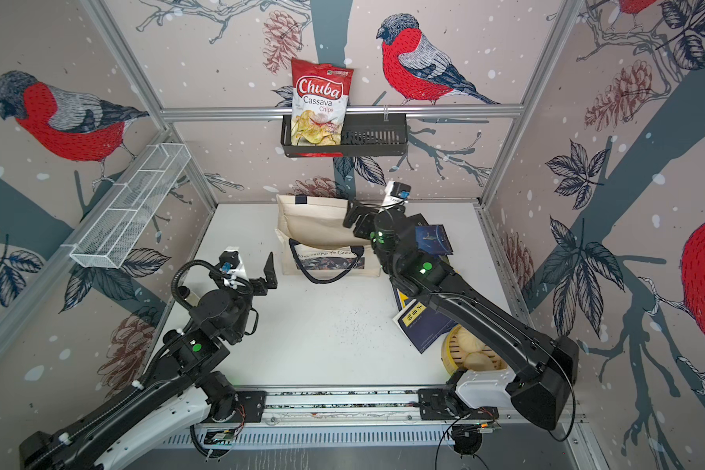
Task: Take out the books from the canvas bag
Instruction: Reset both arms
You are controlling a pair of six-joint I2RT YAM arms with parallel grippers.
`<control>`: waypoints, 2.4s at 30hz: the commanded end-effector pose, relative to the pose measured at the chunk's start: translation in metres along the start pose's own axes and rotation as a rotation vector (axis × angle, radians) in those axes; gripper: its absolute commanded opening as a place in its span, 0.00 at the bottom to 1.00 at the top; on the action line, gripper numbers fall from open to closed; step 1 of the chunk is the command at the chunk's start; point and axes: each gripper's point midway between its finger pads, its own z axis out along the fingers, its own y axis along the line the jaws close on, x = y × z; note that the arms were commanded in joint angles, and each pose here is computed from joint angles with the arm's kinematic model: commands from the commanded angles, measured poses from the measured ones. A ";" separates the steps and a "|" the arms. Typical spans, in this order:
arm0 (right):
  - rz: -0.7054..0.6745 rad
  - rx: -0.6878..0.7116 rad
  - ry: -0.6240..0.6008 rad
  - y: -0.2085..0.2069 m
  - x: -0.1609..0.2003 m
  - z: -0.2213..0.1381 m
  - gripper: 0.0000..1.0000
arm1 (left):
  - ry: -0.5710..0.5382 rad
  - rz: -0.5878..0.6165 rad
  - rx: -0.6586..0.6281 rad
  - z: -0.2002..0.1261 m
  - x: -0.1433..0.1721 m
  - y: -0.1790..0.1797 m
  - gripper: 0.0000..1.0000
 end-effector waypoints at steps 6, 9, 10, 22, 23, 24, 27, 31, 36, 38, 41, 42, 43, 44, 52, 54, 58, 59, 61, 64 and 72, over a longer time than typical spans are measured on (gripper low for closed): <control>-0.072 0.450 -0.341 -0.208 -0.048 -0.033 0.99 | 0.061 -0.086 -0.244 0.029 0.031 0.064 0.99; -0.153 0.539 -0.437 -0.246 -0.034 -0.050 1.00 | 0.102 -0.068 -0.288 0.038 0.051 0.074 0.99; -0.169 0.559 -0.438 -0.254 -0.028 -0.052 1.00 | 0.119 -0.077 -0.301 0.041 0.058 0.078 0.99; -0.331 0.687 -0.203 -0.336 0.065 -0.032 1.00 | 0.243 -0.019 -0.338 0.066 0.123 0.100 0.99; -0.333 0.710 -0.167 -0.345 0.077 -0.029 1.00 | 0.249 -0.004 -0.341 0.068 0.127 0.101 0.99; -0.310 0.709 -0.168 -0.348 0.081 -0.027 1.00 | 0.251 0.004 -0.350 0.070 0.131 0.103 0.99; -0.279 0.692 -0.147 -0.353 0.091 -0.024 1.00 | 0.250 0.017 -0.333 0.074 0.139 0.101 0.99; -0.268 0.684 -0.200 -0.361 0.109 -0.037 1.00 | 0.261 0.037 -0.316 0.077 0.151 0.101 0.99; -0.337 0.553 -0.122 -0.348 0.123 -0.013 1.00 | 0.213 0.017 -0.268 0.079 0.155 0.100 0.99; -0.318 0.526 -0.103 -0.349 0.127 -0.013 1.00 | 0.215 0.029 -0.265 0.080 0.160 0.100 0.99; -0.328 0.487 -0.145 -0.344 0.127 -0.018 1.00 | 0.186 0.032 -0.243 0.087 0.156 0.098 0.99; -0.327 0.490 -0.136 -0.345 0.127 -0.017 1.00 | 0.170 0.034 -0.233 0.089 0.154 0.097 0.99; -0.322 0.494 -0.119 -0.346 0.128 -0.016 1.00 | 0.161 0.029 -0.232 0.090 0.154 0.097 0.99; -0.322 0.492 -0.120 -0.346 0.129 -0.016 0.99 | 0.154 0.018 -0.226 0.091 0.158 0.097 0.99; -0.333 0.500 -0.123 -0.345 0.128 -0.016 1.00 | 0.185 0.000 -0.140 0.100 0.177 0.092 0.99; -0.333 0.498 -0.122 -0.344 0.129 -0.016 1.00 | 0.192 0.002 -0.142 0.101 0.178 0.092 0.99; -0.332 0.499 -0.123 -0.345 0.129 -0.016 1.00 | 0.186 -0.001 -0.141 0.100 0.177 0.092 0.99; -0.333 0.498 -0.122 -0.344 0.129 -0.016 1.00 | 0.184 -0.001 -0.141 0.099 0.176 0.092 0.99; -0.332 0.499 -0.122 -0.345 0.129 -0.016 1.00 | 0.184 -0.001 -0.141 0.099 0.176 0.092 1.00; -0.333 0.498 -0.122 -0.344 0.129 -0.016 1.00 | 0.184 -0.001 -0.141 0.099 0.176 0.092 0.99; -0.333 0.499 -0.122 -0.345 0.129 -0.016 1.00 | 0.186 -0.002 -0.141 0.100 0.177 0.092 0.99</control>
